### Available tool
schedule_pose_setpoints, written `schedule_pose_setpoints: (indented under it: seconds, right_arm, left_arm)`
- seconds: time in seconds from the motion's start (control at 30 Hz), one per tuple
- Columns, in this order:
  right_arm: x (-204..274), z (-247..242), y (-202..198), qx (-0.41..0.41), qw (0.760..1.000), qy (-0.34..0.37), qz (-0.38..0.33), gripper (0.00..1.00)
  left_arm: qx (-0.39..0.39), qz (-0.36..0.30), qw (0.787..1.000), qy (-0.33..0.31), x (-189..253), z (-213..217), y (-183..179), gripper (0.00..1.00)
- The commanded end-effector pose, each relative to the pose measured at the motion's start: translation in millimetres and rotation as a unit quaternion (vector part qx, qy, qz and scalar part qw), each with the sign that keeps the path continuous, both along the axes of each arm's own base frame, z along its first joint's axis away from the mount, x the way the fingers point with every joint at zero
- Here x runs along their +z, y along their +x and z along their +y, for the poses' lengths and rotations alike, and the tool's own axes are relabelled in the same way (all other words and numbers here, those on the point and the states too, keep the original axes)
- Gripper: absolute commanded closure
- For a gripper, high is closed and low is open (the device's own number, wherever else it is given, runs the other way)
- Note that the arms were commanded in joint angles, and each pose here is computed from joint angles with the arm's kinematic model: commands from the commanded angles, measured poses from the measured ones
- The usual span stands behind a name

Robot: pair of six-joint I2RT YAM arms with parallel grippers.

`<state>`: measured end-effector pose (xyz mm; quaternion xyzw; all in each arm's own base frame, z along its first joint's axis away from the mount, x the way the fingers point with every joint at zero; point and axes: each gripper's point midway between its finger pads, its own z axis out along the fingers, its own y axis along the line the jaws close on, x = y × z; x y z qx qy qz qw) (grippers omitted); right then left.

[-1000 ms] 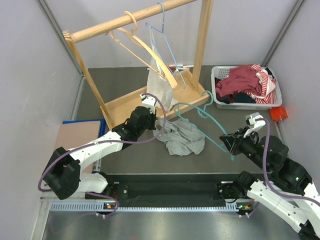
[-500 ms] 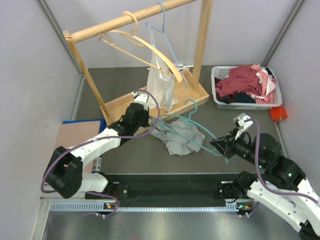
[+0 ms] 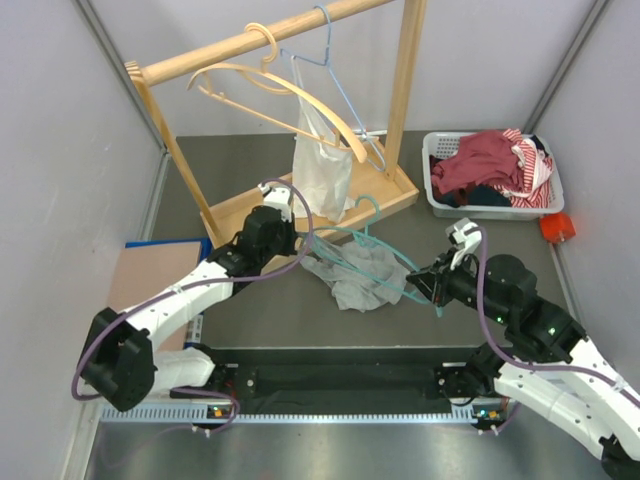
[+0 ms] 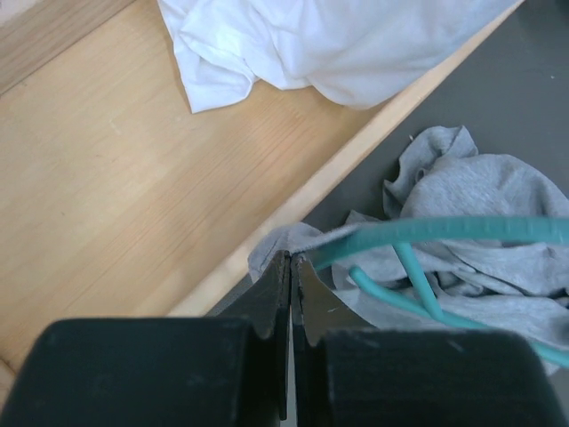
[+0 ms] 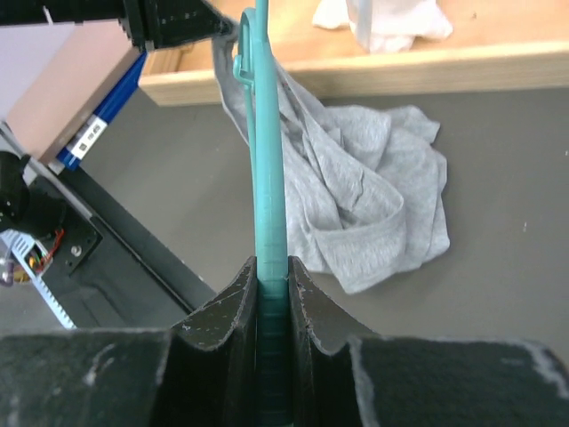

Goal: Place the tank top on the hanger

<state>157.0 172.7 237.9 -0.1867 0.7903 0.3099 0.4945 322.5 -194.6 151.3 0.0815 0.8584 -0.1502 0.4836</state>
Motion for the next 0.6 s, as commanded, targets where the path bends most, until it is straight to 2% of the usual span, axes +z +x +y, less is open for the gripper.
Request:
schedule_pose_setpoints:
  seconds: [0.0,0.33,0.57]
  right_arm:
    - [24,11,14,0.002,0.998,0.032,-0.053,1.0]
    - [14,35,17,0.032,0.997,0.052,-0.052,1.0]
    - [8,47,22,0.038,0.995,0.066,-0.062,1.0]
  left_arm:
    - [-0.007,-0.018,0.999,-0.037,37,-5,-2,1.0]
    - [-0.036,-0.051,0.994,-0.085,83,-18,-6,1.0]
    - [-0.099,-0.056,0.983,-0.143,105,-42,-20,1.0]
